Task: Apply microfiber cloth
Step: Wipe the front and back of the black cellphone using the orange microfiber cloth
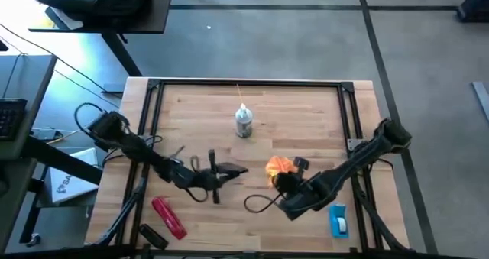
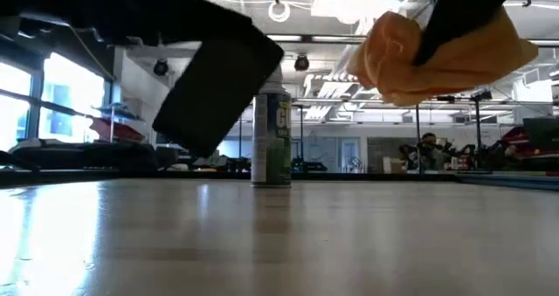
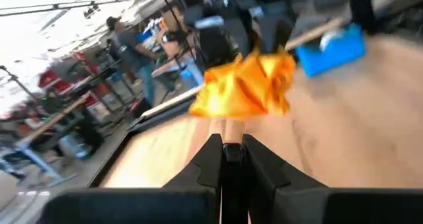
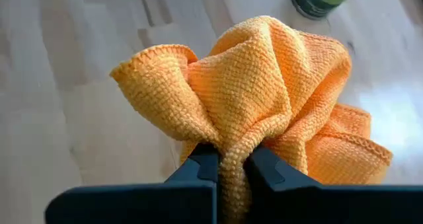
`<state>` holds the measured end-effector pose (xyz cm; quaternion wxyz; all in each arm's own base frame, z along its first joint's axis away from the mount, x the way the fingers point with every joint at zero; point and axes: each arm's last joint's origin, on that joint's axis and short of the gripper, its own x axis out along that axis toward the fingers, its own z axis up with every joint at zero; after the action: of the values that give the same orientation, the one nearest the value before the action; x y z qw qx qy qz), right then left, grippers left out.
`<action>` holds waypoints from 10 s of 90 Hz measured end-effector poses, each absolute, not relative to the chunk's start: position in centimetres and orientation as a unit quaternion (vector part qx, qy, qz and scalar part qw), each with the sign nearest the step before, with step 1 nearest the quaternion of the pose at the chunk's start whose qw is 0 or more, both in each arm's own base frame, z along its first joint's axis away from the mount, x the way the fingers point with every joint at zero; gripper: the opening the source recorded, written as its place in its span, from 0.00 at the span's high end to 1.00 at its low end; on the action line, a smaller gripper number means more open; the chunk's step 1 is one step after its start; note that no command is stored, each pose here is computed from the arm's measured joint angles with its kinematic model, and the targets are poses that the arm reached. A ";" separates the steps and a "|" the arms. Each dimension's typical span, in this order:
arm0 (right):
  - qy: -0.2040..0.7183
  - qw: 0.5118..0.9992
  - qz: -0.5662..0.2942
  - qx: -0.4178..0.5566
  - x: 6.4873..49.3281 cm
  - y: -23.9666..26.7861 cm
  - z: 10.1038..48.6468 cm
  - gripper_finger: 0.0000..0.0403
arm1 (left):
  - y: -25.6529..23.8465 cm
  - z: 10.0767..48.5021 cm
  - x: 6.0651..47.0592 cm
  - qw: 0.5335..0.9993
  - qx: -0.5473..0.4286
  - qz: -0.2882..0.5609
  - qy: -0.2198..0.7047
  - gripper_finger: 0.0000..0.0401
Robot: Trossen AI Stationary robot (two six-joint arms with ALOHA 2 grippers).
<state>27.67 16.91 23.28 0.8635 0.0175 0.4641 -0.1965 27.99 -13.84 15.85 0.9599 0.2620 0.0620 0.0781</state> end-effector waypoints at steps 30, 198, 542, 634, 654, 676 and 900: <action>0.403 0.903 -0.117 0.090 29.6 15.2 19.8 0.99 | -17.0 11.1 32.0 0.895 0.429 0.031 0.117 0.96; 0.392 0.917 -0.033 0.062 33.8 13.4 16.1 0.99 | -13.7 12.3 23.8 0.975 0.054 0.093 0.193 0.54; 0.293 0.941 0.166 0.043 39.3 14.4 9.0 0.99 | -12.2 7.7 25.9 0.953 -0.006 0.151 0.264 1.00; 0.354 0.928 0.118 0.017 39.6 11.1 10.7 0.99 | -12.3 7.6 25.8 0.951 -0.003 0.138 0.277 1.00; 0.357 0.920 0.153 0.051 38.1 15.3 11.1 0.99 | -12.1 7.5 25.8 0.950 0.002 0.146 0.277 1.00; 0.317 0.938 0.124 0.072 37.3 17.6 12.7 0.99 | -12.0 7.5 25.8 0.948 0.003 0.156 0.276 1.00; 0.294 0.952 0.052 0.069 36.0 16.9 9.6 0.99 | -11.4 7.5 26.0 0.947 -0.002 0.172 0.272 1.00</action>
<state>36.01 16.90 9.59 0.9518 0.0686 0.2943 0.0521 26.04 -11.45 7.54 0.9468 -0.0023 0.2722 0.1716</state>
